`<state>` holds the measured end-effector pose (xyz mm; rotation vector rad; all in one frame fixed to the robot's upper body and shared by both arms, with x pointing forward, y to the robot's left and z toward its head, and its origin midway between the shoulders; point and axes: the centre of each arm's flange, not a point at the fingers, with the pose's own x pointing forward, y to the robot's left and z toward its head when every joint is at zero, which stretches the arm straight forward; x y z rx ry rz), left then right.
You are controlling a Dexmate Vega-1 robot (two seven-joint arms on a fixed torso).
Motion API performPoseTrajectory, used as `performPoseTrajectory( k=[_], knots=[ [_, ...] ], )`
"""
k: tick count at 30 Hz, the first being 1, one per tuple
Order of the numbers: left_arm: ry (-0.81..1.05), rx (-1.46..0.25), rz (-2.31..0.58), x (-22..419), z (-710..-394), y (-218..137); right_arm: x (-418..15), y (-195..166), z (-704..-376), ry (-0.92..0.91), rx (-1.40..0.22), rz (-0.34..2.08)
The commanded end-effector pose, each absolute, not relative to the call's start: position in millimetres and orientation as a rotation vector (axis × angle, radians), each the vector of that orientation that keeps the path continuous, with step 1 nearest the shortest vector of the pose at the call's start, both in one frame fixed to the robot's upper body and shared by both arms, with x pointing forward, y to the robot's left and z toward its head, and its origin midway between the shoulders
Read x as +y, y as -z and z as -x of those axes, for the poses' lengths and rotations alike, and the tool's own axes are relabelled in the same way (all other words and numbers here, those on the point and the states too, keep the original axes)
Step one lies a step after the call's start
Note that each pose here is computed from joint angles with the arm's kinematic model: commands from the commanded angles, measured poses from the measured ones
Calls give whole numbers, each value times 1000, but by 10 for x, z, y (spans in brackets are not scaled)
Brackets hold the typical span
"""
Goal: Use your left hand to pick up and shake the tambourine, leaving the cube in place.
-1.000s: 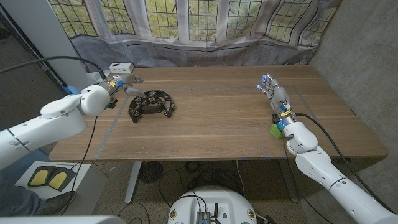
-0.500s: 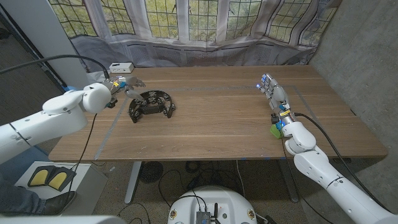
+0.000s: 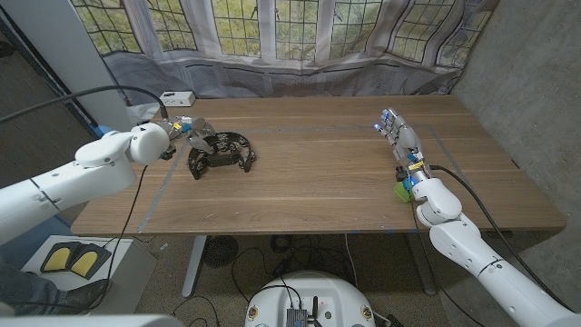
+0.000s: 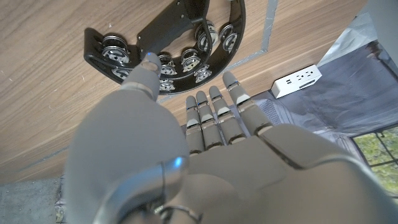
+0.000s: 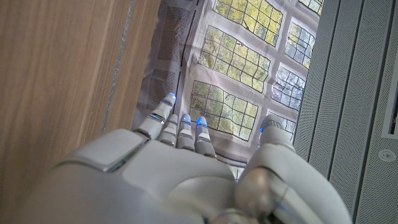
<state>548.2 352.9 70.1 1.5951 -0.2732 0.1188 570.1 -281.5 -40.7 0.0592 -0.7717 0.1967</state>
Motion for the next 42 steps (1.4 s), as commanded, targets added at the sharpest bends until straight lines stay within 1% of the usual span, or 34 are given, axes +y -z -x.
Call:
performPoseTrajectory(
  k=[1,19,29,42],
  knots=[
    [-95,-269,-1617,3491,-5646,-612,-2831,436,-5676,-191,-762,-58],
    [-42,-267,-1638,3373,-5909,-526,-2840,470,-5662,-182,-755,-62],
    [-16,-263,-1665,3283,-6059,-420,-2841,466,-5698,-177,-751,-66],
    [-38,-245,-1645,3382,-6111,-340,-2852,466,-5719,-171,-747,-65]
  ],
)
